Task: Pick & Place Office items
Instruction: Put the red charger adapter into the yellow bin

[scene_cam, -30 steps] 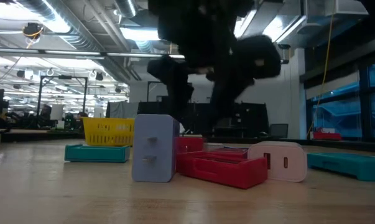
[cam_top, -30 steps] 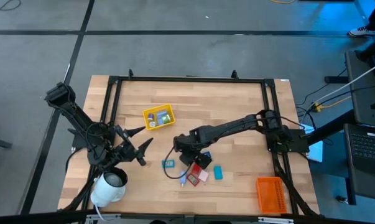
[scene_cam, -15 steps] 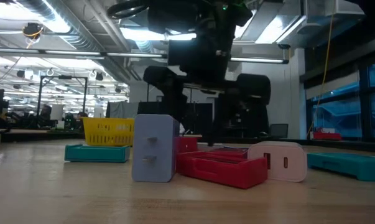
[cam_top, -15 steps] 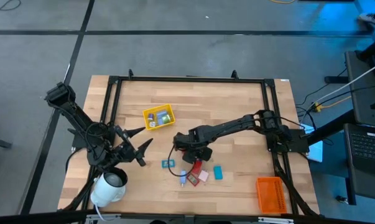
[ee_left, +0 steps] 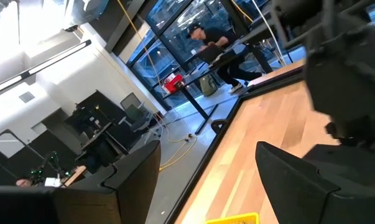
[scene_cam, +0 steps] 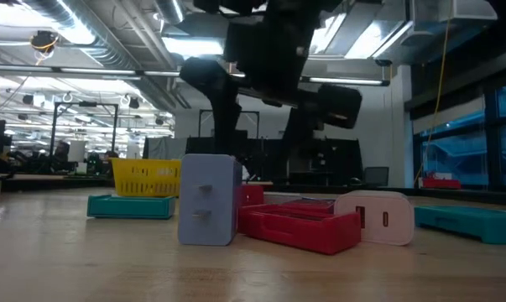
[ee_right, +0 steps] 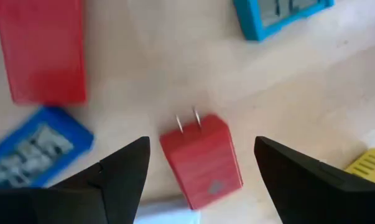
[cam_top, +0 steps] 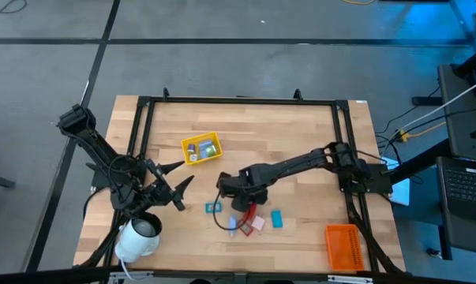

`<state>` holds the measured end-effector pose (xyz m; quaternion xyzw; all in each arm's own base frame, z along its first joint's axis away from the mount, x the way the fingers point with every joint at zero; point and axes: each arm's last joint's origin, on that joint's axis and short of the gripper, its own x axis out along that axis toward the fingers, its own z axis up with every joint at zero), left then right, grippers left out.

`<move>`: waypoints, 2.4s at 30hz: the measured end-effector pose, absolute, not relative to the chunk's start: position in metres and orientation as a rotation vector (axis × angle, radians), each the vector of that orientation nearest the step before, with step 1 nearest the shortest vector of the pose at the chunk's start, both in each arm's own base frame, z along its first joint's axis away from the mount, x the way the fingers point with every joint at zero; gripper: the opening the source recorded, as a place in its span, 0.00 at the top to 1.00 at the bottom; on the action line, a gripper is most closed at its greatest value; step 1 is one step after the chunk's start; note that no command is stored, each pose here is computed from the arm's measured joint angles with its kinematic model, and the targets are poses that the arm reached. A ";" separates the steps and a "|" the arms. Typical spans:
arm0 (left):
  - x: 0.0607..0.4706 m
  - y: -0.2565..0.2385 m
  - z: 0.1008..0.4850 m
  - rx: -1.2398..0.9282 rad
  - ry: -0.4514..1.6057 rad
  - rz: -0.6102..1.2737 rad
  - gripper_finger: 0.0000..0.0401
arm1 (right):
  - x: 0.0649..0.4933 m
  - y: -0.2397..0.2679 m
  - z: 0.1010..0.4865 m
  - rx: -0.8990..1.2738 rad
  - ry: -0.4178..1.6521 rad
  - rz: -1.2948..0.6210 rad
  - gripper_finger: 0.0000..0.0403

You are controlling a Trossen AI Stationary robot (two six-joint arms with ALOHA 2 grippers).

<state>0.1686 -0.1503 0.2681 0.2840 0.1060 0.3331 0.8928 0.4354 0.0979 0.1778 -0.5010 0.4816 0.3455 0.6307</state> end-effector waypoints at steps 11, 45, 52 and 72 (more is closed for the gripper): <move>0.169 -0.150 0.268 0.588 0.219 0.691 0.35 | 0.441 0.065 0.176 -1.198 1.023 0.953 0.27; 0.169 -0.150 0.267 0.606 0.227 0.693 0.35 | 0.455 0.083 0.169 -0.966 1.037 0.895 0.27; 0.169 -0.150 0.267 0.605 0.225 0.689 0.35 | 0.457 0.099 0.172 -1.044 1.017 0.835 0.27; 0.168 -0.151 0.266 0.610 0.225 0.682 0.35 | 0.448 0.086 0.169 -1.057 1.132 0.891 0.27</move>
